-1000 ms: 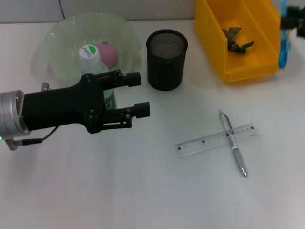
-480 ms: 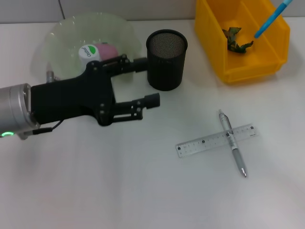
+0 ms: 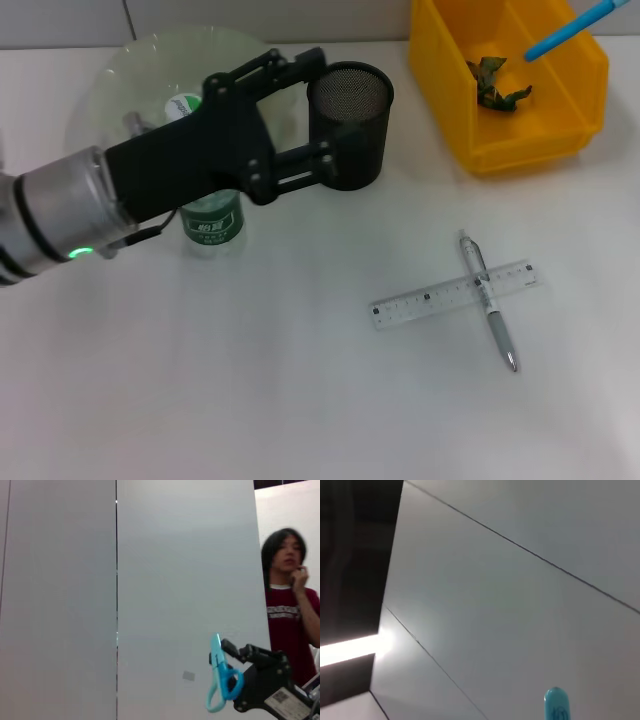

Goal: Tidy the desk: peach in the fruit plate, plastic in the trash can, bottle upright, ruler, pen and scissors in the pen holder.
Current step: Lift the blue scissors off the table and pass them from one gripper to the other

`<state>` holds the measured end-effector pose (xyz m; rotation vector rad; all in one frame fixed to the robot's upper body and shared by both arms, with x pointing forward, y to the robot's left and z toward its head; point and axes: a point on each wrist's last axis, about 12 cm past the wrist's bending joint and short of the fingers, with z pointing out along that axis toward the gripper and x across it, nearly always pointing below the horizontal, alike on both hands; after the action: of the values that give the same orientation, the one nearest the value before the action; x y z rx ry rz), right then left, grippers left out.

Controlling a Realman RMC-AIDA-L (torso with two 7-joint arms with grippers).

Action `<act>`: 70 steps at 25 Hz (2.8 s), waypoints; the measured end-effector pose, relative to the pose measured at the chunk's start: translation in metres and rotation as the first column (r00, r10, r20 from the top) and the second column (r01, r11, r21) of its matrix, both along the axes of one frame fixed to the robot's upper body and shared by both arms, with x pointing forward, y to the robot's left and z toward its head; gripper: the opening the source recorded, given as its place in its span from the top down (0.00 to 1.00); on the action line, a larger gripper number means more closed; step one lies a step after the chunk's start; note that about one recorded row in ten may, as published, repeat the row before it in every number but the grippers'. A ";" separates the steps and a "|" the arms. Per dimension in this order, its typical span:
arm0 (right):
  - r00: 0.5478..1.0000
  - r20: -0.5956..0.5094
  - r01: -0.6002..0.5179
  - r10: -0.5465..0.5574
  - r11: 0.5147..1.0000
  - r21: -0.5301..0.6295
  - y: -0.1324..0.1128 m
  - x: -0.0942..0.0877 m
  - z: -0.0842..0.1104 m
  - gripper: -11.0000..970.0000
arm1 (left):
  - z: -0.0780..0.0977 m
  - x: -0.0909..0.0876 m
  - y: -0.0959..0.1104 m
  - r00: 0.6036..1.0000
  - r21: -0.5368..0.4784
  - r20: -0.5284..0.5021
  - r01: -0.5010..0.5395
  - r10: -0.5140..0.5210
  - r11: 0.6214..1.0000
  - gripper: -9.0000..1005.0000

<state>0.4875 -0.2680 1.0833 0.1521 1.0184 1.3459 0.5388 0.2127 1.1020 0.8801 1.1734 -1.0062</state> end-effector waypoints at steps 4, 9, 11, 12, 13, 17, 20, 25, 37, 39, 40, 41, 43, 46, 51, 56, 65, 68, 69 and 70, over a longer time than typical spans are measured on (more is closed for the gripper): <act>1.000 -0.011 -0.021 0.021 0.999 0.044 0.007 -0.003 -0.001 0.78 | -0.004 0.002 -0.009 1.000 -0.006 0.019 -0.014 0.014 1.000 0.24; 0.999 -0.037 -0.030 0.034 0.995 0.100 0.017 -0.001 -0.002 0.78 | -0.005 -0.001 -0.018 0.992 -0.010 0.120 -0.024 0.025 1.000 0.26; 0.998 -0.051 -0.039 0.045 0.993 0.115 0.021 0.001 -0.002 0.78 | -0.005 -0.003 -0.022 0.987 -0.009 0.160 -0.020 0.021 1.000 0.27; 0.997 -0.062 -0.046 0.054 0.991 0.124 0.023 0.003 -0.002 0.78 | -0.005 -0.005 -0.024 0.983 -0.009 0.184 -0.019 0.020 1.000 0.27; 0.995 -0.073 -0.051 0.061 0.990 0.131 0.025 0.005 -0.002 0.78 | -0.005 -0.007 -0.026 0.977 -0.009 0.212 -0.021 0.023 1.000 0.27; 0.989 -0.113 -0.073 0.090 0.987 0.145 0.035 0.013 -0.003 0.77 | -0.002 -0.007 -0.032 0.954 -0.009 0.298 -0.042 0.043 0.999 0.31; 0.984 -0.138 -0.094 0.113 0.986 0.141 0.042 0.017 -0.003 0.77 | 0.001 -0.004 -0.036 0.944 -0.009 0.323 -0.059 0.059 0.998 0.34; 0.979 -0.156 -0.109 0.128 0.986 0.129 0.047 0.018 -0.005 0.77 | 0.006 0.005 -0.050 0.942 0.002 0.325 -0.091 0.086 0.996 0.34; 0.976 -0.150 -0.142 0.158 0.984 0.111 0.053 0.022 -0.002 0.77 | 0.009 0.008 -0.065 0.944 0.026 0.316 -0.113 0.099 0.993 0.39; 0.976 -0.149 -0.144 0.160 0.983 0.111 0.053 0.022 -0.002 0.77 | 0.010 0.010 -0.066 0.944 0.026 0.309 -0.128 0.114 0.991 0.41; 0.976 -0.149 -0.146 0.162 0.983 0.110 0.054 0.022 -0.002 0.77 | 0.010 0.011 -0.066 0.944 0.019 0.305 -0.137 0.125 0.990 0.42; 0.975 -0.149 -0.147 0.163 0.983 0.110 0.054 0.022 -0.002 0.77 | 0.010 0.011 -0.066 0.944 0.019 0.305 -0.137 0.125 0.990 0.43; 0.975 -0.149 -0.152 0.167 0.982 0.108 0.054 0.022 -0.002 0.77 | 0.010 0.011 -0.065 0.942 0.016 0.307 -0.149 0.137 0.989 0.44; 0.974 -0.147 -0.158 0.172 0.982 0.105 0.055 0.023 -0.002 0.77 | 0.009 0.011 -0.064 0.937 0.017 0.317 -0.159 0.145 0.987 0.44; 0.972 -0.148 -0.167 0.181 0.980 0.104 0.056 0.023 -0.001 0.77 | 0.008 0.007 -0.064 0.930 0.012 0.333 -0.167 0.153 0.986 0.48; 0.969 -0.147 -0.183 0.197 0.977 0.105 0.058 0.023 -0.001 0.77 | 0.005 0.003 -0.066 0.919 0.025 0.367 -0.166 0.146 0.986 0.67; 0.965 -0.151 -0.199 0.214 0.974 0.105 0.059 0.023 -0.001 0.76 | 0.005 0.000 -0.064 0.907 -0.001 0.378 -0.198 0.184 0.980 0.86; 0.965 -0.149 -0.200 0.213 0.975 0.101 0.059 0.022 -0.001 0.76 | 0.005 0.000 -0.062 0.904 -0.017 0.375 -0.214 0.205 0.977 0.87; 0.965 -0.149 -0.200 0.213 0.975 0.101 0.059 0.022 -0.001 0.76 | 0.005 0.000 -0.062 0.904 -0.017 0.375 -0.214 0.205 0.977 0.88; 0.967 -0.144 -0.199 0.211 0.975 0.096 0.058 0.022 -0.001 0.76 | 0.005 0.000 -0.062 0.904 -0.017 0.375 -0.214 0.205 0.977 0.88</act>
<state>0.5091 -0.2097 1.0822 0.2185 1.1336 1.5844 0.5384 0.1505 1.1069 0.8974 0.9296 -0.6139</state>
